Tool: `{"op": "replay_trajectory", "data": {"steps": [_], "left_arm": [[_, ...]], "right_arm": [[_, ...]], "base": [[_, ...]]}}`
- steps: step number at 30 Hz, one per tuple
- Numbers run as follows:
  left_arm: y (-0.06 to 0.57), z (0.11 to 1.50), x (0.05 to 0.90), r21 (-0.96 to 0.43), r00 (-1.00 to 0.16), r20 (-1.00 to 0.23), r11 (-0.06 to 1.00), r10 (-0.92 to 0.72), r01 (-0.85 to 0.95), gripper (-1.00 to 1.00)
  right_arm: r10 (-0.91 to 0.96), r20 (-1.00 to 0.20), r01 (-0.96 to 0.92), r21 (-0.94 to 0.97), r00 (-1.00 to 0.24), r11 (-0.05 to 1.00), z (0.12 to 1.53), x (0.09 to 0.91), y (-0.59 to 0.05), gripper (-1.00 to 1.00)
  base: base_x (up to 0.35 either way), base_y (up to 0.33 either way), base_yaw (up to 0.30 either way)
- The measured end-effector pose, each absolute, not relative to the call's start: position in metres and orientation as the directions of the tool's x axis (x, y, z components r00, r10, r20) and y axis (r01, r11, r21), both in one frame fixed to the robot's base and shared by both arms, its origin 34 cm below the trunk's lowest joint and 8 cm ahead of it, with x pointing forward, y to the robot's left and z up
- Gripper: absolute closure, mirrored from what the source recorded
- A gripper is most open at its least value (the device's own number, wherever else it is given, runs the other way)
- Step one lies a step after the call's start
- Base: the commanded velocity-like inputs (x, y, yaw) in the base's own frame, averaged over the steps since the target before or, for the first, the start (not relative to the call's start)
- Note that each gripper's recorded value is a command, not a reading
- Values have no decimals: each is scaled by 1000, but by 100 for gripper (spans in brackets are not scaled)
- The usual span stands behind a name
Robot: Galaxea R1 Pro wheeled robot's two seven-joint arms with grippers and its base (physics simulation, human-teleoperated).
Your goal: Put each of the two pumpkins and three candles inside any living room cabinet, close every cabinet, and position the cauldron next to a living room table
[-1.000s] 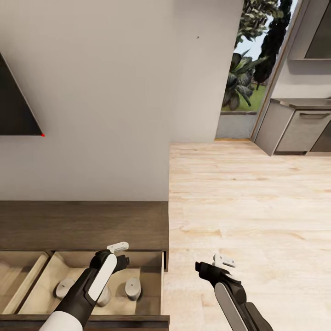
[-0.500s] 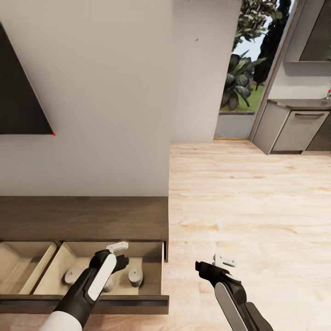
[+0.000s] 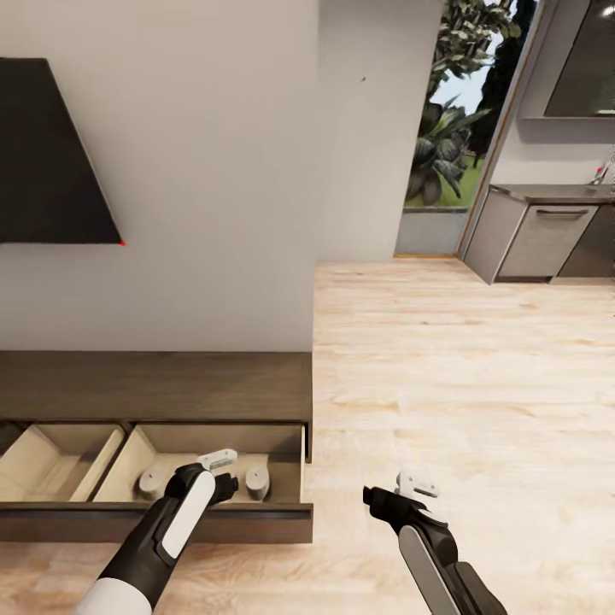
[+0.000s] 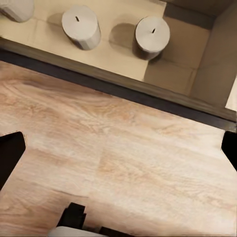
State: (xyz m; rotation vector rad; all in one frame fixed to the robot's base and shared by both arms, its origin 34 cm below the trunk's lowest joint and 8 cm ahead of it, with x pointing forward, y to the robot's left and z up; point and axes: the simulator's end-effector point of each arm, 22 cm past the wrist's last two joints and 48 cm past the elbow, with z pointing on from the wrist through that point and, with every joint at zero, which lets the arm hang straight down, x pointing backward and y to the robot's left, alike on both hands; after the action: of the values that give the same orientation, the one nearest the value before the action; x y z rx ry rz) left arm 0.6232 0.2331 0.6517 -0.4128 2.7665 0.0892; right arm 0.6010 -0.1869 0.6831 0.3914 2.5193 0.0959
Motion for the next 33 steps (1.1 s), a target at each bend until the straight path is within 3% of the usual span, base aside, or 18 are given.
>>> {"op": "replay_trajectory", "data": {"steps": [25, 33], "left_arm": [[251, 652, 617, 29, -908, -308, 951, -285, -308, -100], [253, 651, 616, 27, -908, -305, 950, -287, -310, -100]], "right_arm": [[298, -535, 258, 151, -791, 954, 681, 599, -186, -100], [298, -534, 257, 151, -791, 954, 681, 599, -186, -100]], "base": [[-325, 19, 0], [-292, 171, 0]]}}
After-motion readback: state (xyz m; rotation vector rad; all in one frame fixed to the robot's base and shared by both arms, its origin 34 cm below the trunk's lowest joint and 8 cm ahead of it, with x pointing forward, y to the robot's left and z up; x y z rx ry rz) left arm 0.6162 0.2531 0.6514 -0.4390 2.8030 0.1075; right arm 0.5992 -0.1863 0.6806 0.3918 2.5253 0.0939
